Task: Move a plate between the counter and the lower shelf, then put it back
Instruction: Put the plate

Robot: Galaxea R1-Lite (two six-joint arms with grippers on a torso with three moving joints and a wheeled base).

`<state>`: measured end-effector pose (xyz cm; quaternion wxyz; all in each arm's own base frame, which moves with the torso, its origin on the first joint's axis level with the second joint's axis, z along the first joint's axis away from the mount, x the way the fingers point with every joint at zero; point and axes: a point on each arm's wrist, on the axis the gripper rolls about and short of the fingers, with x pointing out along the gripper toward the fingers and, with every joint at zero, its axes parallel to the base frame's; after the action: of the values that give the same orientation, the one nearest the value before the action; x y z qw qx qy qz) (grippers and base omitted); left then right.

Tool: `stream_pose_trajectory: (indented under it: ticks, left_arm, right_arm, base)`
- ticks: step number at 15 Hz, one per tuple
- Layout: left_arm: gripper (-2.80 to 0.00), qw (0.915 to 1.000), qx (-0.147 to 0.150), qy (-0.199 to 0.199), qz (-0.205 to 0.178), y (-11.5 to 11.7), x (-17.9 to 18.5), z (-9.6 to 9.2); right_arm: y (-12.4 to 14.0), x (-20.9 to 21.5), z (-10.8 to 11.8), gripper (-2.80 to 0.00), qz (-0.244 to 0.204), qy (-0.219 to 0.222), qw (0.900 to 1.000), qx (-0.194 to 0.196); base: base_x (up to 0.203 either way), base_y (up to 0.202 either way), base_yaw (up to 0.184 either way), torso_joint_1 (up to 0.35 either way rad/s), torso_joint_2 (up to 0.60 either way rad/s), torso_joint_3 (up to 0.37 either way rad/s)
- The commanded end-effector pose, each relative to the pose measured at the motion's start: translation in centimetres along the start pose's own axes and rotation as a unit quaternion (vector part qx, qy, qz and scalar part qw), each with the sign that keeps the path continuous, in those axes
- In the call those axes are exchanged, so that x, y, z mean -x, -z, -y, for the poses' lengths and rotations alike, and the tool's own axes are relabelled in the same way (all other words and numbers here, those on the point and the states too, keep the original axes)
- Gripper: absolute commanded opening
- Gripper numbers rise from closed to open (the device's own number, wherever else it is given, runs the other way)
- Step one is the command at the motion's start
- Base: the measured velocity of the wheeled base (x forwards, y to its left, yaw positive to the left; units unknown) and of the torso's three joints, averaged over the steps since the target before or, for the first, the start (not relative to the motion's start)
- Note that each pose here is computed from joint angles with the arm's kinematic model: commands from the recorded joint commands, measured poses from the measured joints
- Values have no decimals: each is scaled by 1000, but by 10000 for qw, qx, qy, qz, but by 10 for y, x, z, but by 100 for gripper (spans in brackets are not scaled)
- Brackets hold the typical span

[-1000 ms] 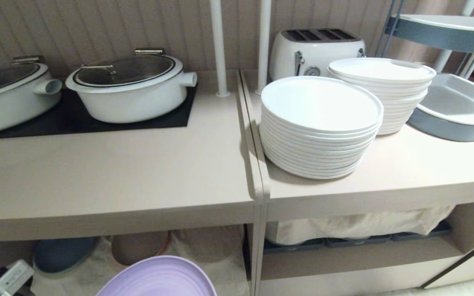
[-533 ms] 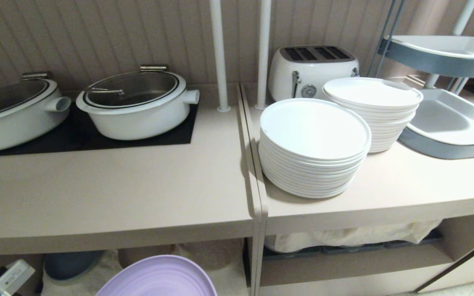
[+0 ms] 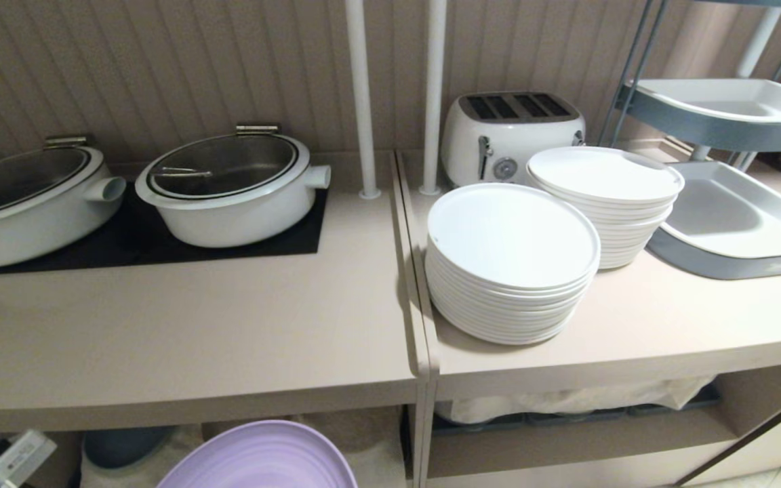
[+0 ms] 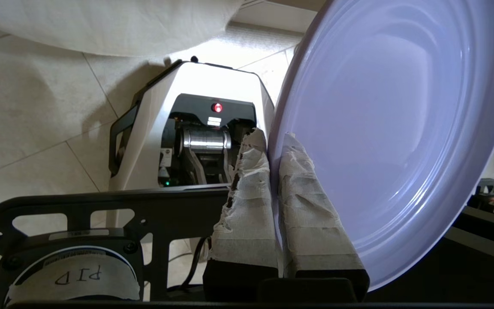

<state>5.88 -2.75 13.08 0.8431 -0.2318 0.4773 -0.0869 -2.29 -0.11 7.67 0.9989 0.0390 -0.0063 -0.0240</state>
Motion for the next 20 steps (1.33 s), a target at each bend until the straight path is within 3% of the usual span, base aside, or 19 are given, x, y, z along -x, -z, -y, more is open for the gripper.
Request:
stream_pose_trajectory:
  ticks: [1,11,20]
  left_arm:
    - [-280,10000,22,-5,-10,0,0,0]
    - [-280,10000,21,-4,-8,0,0,0]
    - [-280,10000,20,3,0,0,0,0]
  right_arm:
    - [0,0,0,-280,0,3,10000,-3]
    - [0,0,0,-280,6,-5,10000,-3]
    - [0,0,0,-280,-8,-4,10000,-10]
  base:
    - [0,0,0,165,-320,-163]
    - [0,0,0,150,-307,-155]
    - [0,0,0,0,0,0]
